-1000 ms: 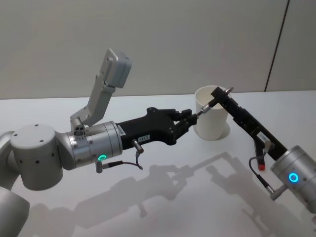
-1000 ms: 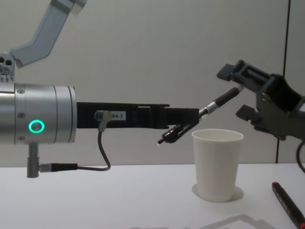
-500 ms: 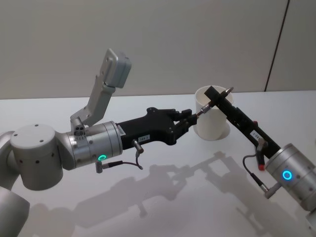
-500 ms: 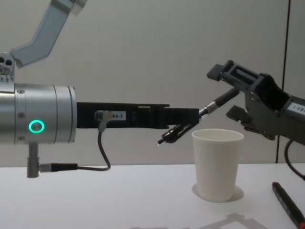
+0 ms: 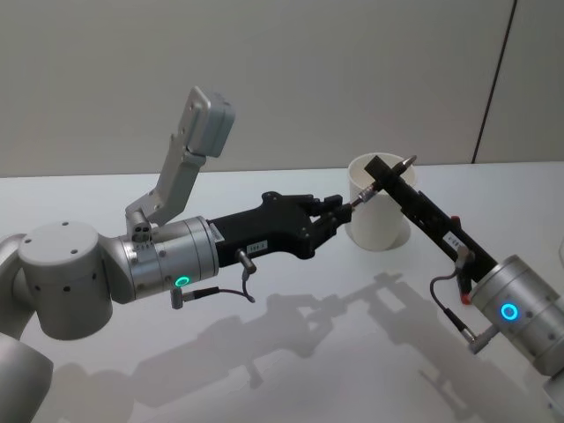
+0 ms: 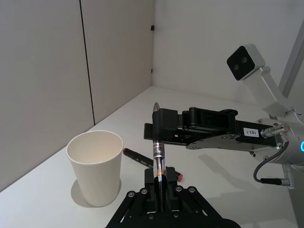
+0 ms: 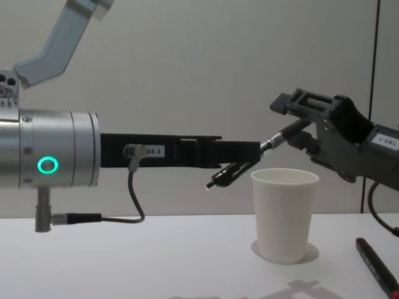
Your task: Place the pen into the pen holder.
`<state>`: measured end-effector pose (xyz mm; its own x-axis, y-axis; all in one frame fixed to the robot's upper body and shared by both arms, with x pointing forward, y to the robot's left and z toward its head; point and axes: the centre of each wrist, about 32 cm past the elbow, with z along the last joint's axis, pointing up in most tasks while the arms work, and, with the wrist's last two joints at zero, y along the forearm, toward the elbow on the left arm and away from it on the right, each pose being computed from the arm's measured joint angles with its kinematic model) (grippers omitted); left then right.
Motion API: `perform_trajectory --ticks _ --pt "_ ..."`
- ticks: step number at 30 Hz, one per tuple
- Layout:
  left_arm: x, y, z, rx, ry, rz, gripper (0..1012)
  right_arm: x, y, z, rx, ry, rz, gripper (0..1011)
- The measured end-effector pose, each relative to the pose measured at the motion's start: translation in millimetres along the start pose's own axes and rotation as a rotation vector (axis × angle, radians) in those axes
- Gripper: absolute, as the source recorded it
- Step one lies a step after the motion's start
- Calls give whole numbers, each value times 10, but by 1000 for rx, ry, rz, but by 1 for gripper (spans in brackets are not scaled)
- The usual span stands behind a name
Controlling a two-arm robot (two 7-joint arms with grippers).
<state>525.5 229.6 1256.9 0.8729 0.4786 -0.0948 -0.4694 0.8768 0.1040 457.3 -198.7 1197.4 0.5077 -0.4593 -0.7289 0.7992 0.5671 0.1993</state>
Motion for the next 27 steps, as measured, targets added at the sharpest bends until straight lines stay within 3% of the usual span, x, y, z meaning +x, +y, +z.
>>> perform_trajectory --ticks 7,10,14,27 --pt "0 0 0 0 0 0 149 -1 3 -2 -1 1 0 386" --pt "0 0 0 0 0 0 149 -2 4 -3 -1 1 0 328" --pt "0 0 0 0 0 0 149 -5 7 -4 -1 1 1 164" --pt "0 0 0 0 0 0 145 -6 9 -3 -1 1 1 123"
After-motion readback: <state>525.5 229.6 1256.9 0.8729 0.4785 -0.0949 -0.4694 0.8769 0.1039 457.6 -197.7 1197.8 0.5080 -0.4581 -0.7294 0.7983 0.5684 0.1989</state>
